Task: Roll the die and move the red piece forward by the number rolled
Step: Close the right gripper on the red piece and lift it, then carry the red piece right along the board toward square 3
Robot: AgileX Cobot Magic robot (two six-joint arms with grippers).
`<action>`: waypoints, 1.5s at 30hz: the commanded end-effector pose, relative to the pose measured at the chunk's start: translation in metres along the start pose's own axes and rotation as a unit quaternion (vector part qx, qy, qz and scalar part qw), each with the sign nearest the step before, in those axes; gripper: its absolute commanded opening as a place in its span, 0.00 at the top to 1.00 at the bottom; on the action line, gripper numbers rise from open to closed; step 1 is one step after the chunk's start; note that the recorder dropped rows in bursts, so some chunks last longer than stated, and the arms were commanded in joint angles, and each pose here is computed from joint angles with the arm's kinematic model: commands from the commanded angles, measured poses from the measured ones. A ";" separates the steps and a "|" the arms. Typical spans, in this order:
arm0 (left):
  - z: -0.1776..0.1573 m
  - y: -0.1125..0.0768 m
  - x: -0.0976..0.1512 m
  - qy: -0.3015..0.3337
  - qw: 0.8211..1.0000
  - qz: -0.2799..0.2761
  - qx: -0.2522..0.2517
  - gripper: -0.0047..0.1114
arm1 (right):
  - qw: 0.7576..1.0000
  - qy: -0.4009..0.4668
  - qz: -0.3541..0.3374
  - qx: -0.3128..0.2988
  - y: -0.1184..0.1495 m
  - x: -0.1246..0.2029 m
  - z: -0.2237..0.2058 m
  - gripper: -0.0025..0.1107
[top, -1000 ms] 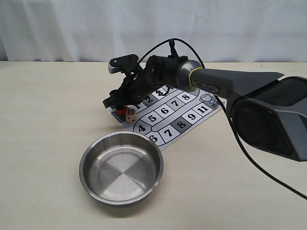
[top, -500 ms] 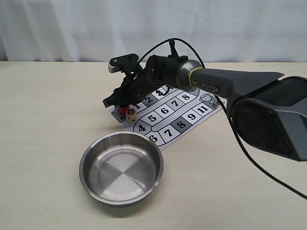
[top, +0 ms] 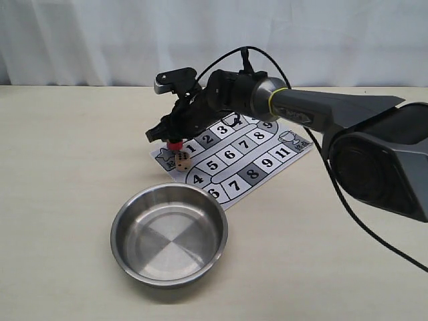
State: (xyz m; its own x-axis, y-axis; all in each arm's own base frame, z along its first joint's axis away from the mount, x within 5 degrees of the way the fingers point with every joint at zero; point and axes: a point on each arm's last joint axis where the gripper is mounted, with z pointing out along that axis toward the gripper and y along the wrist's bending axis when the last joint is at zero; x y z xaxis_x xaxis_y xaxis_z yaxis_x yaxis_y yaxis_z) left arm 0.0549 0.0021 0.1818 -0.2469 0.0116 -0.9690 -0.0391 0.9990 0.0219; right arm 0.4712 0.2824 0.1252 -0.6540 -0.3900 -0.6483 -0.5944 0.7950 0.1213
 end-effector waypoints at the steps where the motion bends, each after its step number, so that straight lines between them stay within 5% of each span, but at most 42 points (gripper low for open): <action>1: -0.001 0.000 -0.003 -0.009 1.000 0.002 0.003 0.96 | 1.000 -0.021 0.008 0.013 -0.019 -0.011 -0.015 0.94; 21: -0.001 0.000 -0.003 -0.009 1.000 0.002 0.003 0.96 | 0.999 0.043 -0.002 0.002 -0.026 0.014 0.005 0.94; 34: -0.001 0.000 -0.003 -0.009 1.000 0.002 0.003 0.96 | 0.999 -0.028 0.008 0.034 -0.049 -0.012 -0.024 0.94; 45: -0.001 0.000 -0.003 -0.009 1.000 0.002 0.003 0.96 | 0.999 0.006 0.021 0.036 -0.062 0.011 -0.001 0.94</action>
State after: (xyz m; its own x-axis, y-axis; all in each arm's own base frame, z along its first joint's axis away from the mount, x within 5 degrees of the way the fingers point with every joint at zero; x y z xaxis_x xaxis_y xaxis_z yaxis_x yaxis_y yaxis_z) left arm 0.0549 0.0021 0.1818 -0.2469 0.0116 -0.9690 -0.0391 0.9990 0.0219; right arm 0.4999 0.2302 0.1231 -0.6780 -0.3417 -0.6509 -0.5251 0.8447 0.1035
